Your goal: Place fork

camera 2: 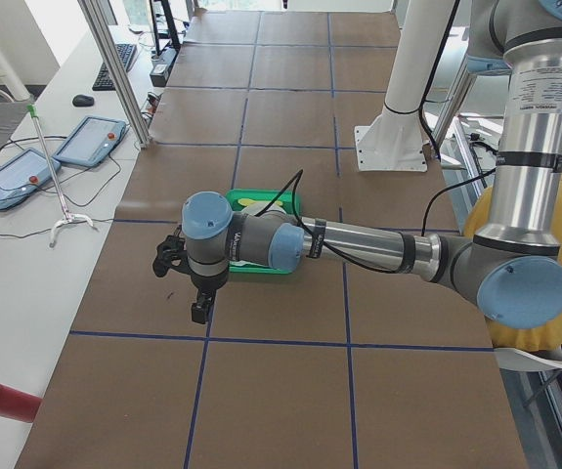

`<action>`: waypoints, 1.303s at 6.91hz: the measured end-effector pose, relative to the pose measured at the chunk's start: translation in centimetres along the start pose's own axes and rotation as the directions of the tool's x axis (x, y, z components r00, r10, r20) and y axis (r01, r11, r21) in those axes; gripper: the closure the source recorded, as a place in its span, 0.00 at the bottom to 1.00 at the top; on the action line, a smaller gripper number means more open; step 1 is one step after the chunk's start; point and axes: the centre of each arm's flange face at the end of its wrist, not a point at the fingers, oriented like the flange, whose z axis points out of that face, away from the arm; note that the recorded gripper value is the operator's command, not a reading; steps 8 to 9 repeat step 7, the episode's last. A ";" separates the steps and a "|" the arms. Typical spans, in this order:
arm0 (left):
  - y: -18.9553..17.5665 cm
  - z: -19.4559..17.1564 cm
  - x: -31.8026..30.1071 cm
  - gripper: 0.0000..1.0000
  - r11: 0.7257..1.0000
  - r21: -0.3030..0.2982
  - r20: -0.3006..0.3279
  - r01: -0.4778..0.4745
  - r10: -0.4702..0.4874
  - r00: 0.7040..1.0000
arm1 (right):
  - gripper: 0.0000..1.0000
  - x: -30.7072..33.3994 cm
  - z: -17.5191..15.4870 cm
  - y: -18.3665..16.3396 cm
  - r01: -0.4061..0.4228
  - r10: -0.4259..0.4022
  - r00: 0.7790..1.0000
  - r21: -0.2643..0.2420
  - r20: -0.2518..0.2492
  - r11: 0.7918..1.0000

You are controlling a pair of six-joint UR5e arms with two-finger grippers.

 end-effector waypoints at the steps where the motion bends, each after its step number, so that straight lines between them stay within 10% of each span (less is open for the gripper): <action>1: -0.3 -0.2 0.3 0.00 1.000 0.002 -0.003 -0.006 0.006 1.000 | 0.00 0.0 0.0 0.0 0.000 0.000 1.000 0.000 0.000 1.000; 9: 0.7 0.7 0.1 0.00 0.998 -0.044 -0.054 0.033 -0.035 0.998 | 0.00 0.0 0.0 0.0 0.000 0.000 1.000 0.000 0.000 1.000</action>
